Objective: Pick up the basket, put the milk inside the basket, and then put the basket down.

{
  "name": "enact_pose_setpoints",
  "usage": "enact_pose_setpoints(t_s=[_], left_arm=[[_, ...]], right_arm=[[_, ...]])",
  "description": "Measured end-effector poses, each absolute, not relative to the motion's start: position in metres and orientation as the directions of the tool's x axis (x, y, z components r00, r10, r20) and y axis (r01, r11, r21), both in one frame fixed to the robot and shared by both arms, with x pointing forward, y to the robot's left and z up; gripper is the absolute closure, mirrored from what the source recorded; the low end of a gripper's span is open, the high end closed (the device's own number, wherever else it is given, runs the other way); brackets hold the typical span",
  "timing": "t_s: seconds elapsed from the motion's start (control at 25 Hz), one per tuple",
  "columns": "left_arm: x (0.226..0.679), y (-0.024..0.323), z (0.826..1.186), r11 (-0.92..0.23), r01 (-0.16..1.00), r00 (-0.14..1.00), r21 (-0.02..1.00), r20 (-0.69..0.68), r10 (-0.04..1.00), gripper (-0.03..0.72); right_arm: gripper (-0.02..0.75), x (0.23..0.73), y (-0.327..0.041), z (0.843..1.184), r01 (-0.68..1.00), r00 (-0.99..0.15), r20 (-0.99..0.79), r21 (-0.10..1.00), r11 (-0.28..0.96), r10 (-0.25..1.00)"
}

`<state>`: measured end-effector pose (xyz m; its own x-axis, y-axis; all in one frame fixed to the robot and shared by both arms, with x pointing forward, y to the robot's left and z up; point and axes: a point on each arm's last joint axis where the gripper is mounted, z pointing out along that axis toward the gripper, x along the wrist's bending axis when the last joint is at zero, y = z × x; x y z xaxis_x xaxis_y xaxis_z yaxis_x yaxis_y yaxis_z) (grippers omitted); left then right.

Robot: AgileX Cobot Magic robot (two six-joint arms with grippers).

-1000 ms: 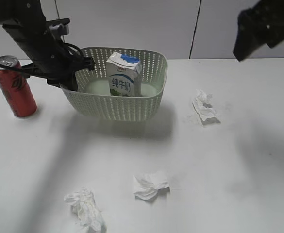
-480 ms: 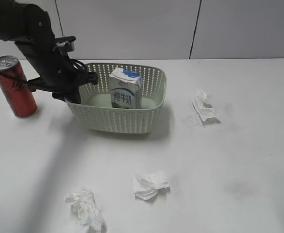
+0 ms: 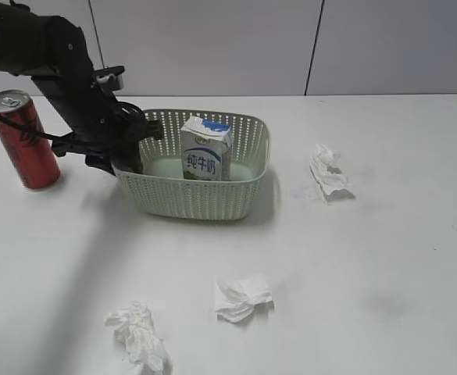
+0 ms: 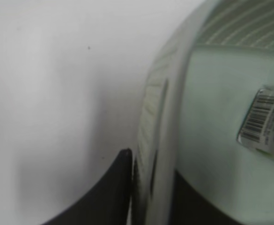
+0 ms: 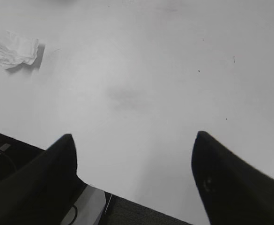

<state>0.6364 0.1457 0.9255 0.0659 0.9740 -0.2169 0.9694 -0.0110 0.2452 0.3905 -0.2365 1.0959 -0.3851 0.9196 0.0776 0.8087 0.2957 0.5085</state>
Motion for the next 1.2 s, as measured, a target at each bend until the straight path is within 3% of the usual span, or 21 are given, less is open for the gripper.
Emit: enact_pose_setpoints(t_s=[0.16,0.28,0.8,1.2], left_arm=[[0.634,0.146,0.929,-0.014,0.974,0.064,0.226,-0.219,0.974,0.189],[0.630,0.147,0.942,-0.015,0.973,0.068,0.228,-0.224,0.972,0.083],[0.560,0.167,1.086,-0.085,0.947,0.170,0.309,-0.258,0.951,0.081],[0.476,0.206,1.182,-0.139,0.837,0.264,0.529,-0.169,0.950,0.097]], right_arm=[[0.158,0.390,-0.236,1.096,0.809,-0.385,0.079,0.508,0.295,0.920],[0.158,0.390,-0.236,1.096,0.809,-0.384,0.080,0.509,0.294,0.920],[0.137,0.391,-0.236,1.097,0.802,-0.383,0.080,0.523,0.289,0.920],[0.129,0.338,-0.255,1.093,0.744,-0.392,0.073,0.611,0.270,0.917]])
